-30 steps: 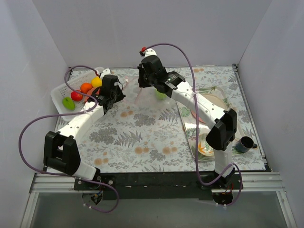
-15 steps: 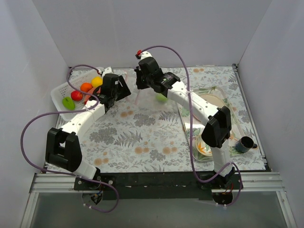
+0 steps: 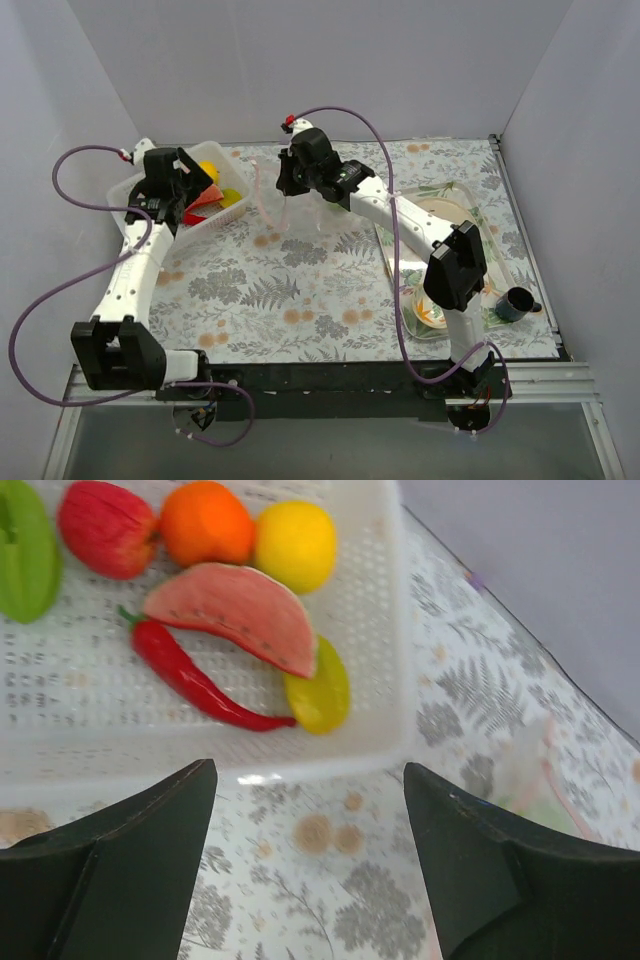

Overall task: Place the food in the zip-top bag and seal the zipper
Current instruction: Pick up the fake fruit from the bin.

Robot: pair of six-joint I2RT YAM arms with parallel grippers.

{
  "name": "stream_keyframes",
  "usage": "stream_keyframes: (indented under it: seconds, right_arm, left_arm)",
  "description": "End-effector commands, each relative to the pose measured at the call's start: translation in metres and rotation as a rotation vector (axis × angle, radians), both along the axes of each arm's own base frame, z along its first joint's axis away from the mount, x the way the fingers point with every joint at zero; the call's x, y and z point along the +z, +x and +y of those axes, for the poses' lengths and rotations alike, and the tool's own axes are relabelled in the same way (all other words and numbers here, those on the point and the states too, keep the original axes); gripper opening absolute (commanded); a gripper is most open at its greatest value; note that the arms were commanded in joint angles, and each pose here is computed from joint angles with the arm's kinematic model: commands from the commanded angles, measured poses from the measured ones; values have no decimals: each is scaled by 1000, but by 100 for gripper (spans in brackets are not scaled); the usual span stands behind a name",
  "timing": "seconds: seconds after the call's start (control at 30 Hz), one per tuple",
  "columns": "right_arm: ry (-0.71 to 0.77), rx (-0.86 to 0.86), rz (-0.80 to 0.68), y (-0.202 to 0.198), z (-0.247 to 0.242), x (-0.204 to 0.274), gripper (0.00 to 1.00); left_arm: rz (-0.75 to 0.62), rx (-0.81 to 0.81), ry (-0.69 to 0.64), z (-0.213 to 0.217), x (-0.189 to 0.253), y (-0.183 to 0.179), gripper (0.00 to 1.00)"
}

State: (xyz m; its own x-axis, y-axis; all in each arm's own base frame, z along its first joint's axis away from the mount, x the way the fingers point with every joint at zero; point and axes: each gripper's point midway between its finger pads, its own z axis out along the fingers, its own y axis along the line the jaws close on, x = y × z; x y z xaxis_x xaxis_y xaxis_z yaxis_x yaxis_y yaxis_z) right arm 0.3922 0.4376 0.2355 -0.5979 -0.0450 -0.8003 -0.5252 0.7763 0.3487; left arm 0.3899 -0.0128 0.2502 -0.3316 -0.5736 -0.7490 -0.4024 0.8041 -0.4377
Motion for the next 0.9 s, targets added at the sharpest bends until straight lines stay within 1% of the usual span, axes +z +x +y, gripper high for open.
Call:
stream_keyframes:
  seconds: [0.0,0.03,0.07,0.13,0.17,0.2,0.23,0.27,0.3,0.33,0.37,0.43,0.47,0.63,0.73,0.87]
  right_arm:
    - [89,33,-26,-2,7,23,1]
    - [101,38,-31,-3,6,27,1]
    - [99,38,-23,-4,5,19,1]
    - [114,65,-10,-12,6,18,1]
    - [113,69,0,-13,5,11,1]
    - [115,73,3,-14,3,11,1]
    - [118,75,4,-14,2,10,1]
    - [118,83,14,-16,2,4,1]
    - [118,86,12,-17,1,5,1]
    - [115,89,8,-17,0,5,1]
    - [114,93,12,-17,0,3,1]
    - [111,101,13,-18,-2,1,1]
    - [115,104,7,-18,-3,4,1]
    - [127,119,0,-22,-5,6,1]
    - [126,128,6,-24,-5,3,1]
    - [122,135,15,-25,-5,-3,1]
  left_arm:
    - [142,216,34,72,-39,14,75]
    - [134,244,33,84,-35,23,75]
    - [181,276,46,96,-52,30,75]
    - [189,320,56,121,-55,44,75]
    - [239,343,54,133,-75,51,75]
    - [252,352,62,139,-81,55,75]
    - [235,361,64,145,-76,65,75]
    - [260,357,62,150,-91,73,76]
    - [258,358,73,153,-93,79,77]
    - [240,369,80,158,-87,88,78]
    - [265,368,73,162,-100,95,79]
    - [255,366,82,166,-98,109,80]
    - [290,386,87,172,-113,111,81]
    - [294,444,31,180,-132,121,82]
    - [305,509,15,185,-138,119,79]
    - [273,543,-25,185,-145,120,77]
